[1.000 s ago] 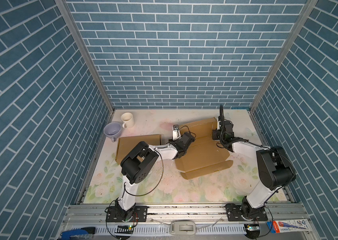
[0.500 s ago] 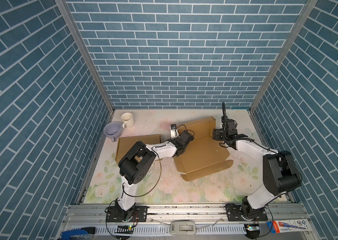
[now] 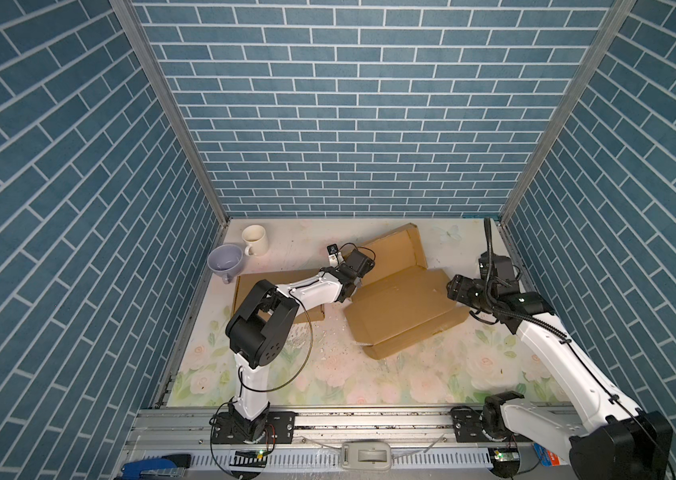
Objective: Fold the paper box
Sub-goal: 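Pull the right gripper back toward the robot while left gripper holds its wall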
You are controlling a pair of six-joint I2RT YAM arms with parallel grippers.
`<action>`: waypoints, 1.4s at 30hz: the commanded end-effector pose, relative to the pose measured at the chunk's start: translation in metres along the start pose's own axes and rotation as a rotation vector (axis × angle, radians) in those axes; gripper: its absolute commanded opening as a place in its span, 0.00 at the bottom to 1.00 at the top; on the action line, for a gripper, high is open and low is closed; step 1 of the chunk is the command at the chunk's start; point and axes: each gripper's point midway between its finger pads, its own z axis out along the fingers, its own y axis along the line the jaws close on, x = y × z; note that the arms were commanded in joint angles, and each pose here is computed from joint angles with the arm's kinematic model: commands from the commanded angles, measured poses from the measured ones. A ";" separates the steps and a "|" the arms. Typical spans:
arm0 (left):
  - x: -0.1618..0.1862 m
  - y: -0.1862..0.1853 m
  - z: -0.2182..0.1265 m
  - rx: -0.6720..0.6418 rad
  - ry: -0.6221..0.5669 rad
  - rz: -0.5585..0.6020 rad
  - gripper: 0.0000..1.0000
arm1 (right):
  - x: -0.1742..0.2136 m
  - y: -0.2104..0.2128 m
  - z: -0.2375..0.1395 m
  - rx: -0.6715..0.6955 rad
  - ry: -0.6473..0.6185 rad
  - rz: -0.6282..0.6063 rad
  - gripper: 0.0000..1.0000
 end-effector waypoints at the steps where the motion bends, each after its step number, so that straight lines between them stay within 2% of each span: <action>1: 0.051 0.028 0.006 -0.069 0.199 0.015 0.00 | 0.052 -0.013 -0.004 -0.006 0.156 0.222 0.78; 2: 0.052 0.027 0.006 -0.064 0.208 0.002 0.00 | 0.057 -0.012 -0.005 -0.024 0.161 0.260 0.85; 4: 0.057 0.027 0.007 -0.056 0.223 -0.026 0.00 | 0.068 -0.014 -0.005 -0.031 0.185 0.320 0.87; 7: 0.061 0.025 0.009 -0.049 0.240 -0.045 0.00 | 0.086 -0.022 -0.001 -0.015 0.204 0.381 0.87; 10: 0.065 0.022 0.009 -0.036 0.257 -0.070 0.00 | 0.093 -0.016 0.012 -0.095 0.190 0.441 0.86; 15: 0.072 0.018 0.008 -0.005 0.290 -0.119 0.00 | 0.074 0.004 0.022 -0.203 0.091 0.451 0.75; 23: 0.081 0.010 0.005 0.040 0.335 -0.153 0.00 | 0.049 0.027 0.028 -0.284 0.015 0.422 0.45; 25: 0.082 0.008 0.005 0.048 0.343 -0.152 0.03 | 0.045 0.031 0.027 -0.290 0.010 0.405 0.40; 28: 0.084 0.004 0.003 0.066 0.359 -0.156 0.09 | 0.041 0.033 0.027 -0.270 0.016 0.383 0.29; 33: 0.085 -0.009 -0.008 0.148 0.394 -0.175 0.30 | 0.040 0.030 0.023 -0.189 0.054 0.332 0.13; 38: 0.073 -0.019 -0.032 0.239 0.381 -0.190 0.52 | 0.039 0.024 0.018 -0.086 0.106 0.266 0.07; 42: 0.066 -0.018 -0.053 0.285 0.366 -0.195 0.62 | 0.031 0.024 0.010 -0.043 0.132 0.185 0.04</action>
